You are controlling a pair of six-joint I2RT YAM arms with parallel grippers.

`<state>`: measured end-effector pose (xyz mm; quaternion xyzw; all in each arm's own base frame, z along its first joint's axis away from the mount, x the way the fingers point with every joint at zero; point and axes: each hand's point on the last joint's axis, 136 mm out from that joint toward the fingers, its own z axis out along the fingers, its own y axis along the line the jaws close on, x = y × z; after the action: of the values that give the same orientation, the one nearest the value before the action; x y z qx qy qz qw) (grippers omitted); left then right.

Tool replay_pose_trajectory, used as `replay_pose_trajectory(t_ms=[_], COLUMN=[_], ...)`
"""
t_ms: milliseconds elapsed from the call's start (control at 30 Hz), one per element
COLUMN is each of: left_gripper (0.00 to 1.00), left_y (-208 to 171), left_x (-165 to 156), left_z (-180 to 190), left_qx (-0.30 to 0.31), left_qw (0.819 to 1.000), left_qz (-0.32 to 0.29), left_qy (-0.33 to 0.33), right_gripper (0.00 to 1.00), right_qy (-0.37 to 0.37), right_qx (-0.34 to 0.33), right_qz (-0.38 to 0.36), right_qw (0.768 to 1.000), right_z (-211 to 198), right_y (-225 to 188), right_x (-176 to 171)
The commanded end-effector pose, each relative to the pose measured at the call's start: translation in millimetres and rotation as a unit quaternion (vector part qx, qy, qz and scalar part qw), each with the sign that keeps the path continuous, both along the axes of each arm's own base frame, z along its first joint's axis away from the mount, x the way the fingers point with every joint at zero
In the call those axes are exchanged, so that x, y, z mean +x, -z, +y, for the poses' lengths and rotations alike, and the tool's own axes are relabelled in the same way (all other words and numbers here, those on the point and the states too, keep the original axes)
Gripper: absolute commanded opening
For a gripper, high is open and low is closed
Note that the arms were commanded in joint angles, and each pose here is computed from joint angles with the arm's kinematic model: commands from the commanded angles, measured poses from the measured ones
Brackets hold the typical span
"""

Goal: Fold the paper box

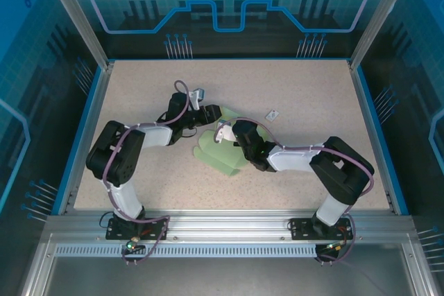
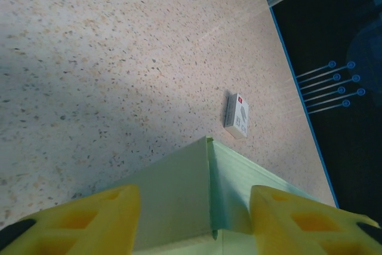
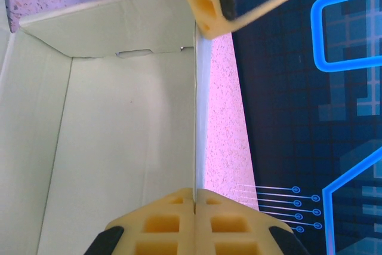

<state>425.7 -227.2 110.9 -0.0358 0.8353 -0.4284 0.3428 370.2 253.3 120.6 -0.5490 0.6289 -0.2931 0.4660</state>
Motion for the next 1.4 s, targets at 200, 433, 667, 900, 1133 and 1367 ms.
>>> replay_pose_trajectory(t_ms=[200,433,667,900,1133,1367], left_gripper=[0.68,0.68,0.68,0.67,0.59,0.51], left_y=[-26.1,-2.0,16.7,37.4,41.3,45.3], left_x=[-13.9,-30.6,-31.4,-24.2,-19.0,-14.8], left_z=[33.3,28.1,8.8,-0.5,-12.5,-21.5], left_qx=[0.04,0.057,0.059,0.13,0.144,0.161], left_qw=[0.997,0.991,0.984,0.977,0.969,0.964], left_qz=[-0.065,-0.12,-0.159,-0.157,-0.181,-0.193], left_qy=[-0.018,0.033,0.063,0.067,0.084,0.092], right_gripper=[0.0,0.0,0.0,0.0,0.0,0.0], right_qy=[-0.003,0.003,0.007,0.009,0.011,0.012], right_qx=[0.019,0.039,0.041,0.04,0.037,0.037], right_qz=[0.026,0.07,0.084,0.087,0.088,0.09], right_qw=[0.999,0.997,0.996,0.995,0.995,0.995], right_z=[-1.0,-9.3,-12.0,-12.2,-12.8,-13.5], right_y=[-14.3,-9.2,-6.0,-3.4,-2.2,0.0], right_x=[-5.5,-4.9,-4.8,-3.6,-2.8,-2.3])
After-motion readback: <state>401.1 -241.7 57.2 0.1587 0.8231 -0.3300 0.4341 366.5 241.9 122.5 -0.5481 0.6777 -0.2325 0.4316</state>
